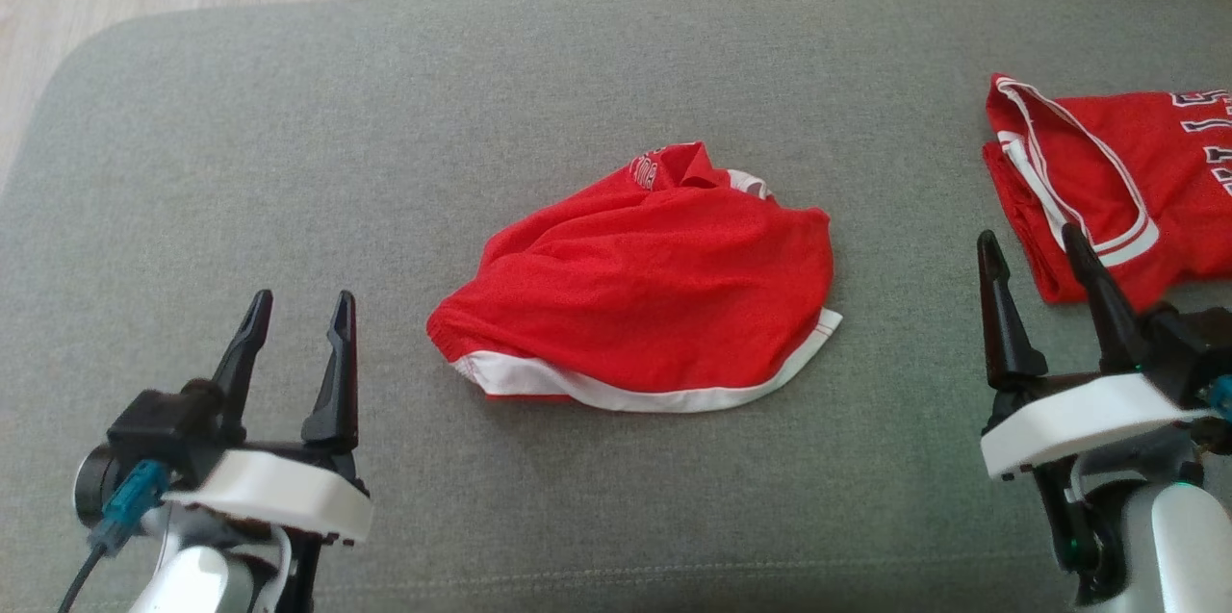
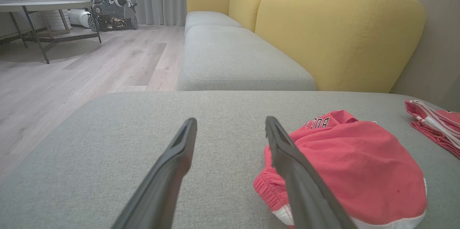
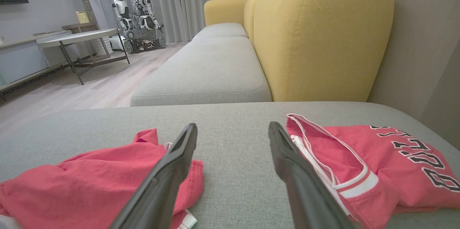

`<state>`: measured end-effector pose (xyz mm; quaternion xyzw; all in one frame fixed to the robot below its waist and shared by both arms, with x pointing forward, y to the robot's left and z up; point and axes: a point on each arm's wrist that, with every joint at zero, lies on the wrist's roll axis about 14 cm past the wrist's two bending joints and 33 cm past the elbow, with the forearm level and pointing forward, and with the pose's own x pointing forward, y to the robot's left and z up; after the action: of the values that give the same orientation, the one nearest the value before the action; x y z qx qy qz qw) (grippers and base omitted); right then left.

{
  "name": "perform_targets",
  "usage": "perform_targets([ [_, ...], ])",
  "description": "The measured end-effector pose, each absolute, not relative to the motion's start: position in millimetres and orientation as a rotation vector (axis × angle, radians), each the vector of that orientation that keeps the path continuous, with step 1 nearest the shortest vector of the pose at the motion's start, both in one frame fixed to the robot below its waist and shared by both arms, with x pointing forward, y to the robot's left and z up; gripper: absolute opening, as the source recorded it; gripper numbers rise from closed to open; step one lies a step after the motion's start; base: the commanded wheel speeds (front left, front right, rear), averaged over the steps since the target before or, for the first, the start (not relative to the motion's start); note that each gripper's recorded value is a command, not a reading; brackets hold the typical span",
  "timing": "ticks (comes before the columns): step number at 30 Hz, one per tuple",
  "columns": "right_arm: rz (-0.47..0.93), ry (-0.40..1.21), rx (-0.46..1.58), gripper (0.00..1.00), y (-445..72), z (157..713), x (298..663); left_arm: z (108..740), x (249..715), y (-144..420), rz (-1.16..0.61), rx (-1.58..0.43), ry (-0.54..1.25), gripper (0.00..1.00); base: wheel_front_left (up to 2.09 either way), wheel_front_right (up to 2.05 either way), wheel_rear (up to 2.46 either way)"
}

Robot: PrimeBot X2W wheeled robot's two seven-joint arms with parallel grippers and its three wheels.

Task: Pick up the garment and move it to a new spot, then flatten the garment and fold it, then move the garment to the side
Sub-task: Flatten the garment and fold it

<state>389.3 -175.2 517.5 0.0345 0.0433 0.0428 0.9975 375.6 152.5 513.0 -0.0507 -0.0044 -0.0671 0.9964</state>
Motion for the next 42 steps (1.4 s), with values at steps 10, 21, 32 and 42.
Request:
perform_targets([
  [10, 0.086, 0.094, 0.07, 1.0, -174.8, 514.7, 390.6, 508.5, 375.3, 148.0, -0.149, -0.104, 0.006, 1.0, 0.0, 0.0, 0.0],
  [21, 0.087, 0.128, 0.087, 1.0, -174.2, 502.8, 393.4, 440.3, 366.8, 92.6, -0.328, -0.255, 0.321, 1.0, 0.0, 0.0, 0.0],
  [32, 0.068, 0.152, 0.093, 1.0, -180.2, 493.4, 399.5, 396.3, 373.8, 77.3, -0.364, -0.339, 0.467, 1.0, 0.0, 0.0, 0.0],
  [42, 0.061, 0.17, 0.101, 1.0, -182.2, 487.0, 398.8, 390.4, 377.9, 76.4, -0.368, -0.322, 0.461, 0.0, 0.0, 0.0, 0.0],
])
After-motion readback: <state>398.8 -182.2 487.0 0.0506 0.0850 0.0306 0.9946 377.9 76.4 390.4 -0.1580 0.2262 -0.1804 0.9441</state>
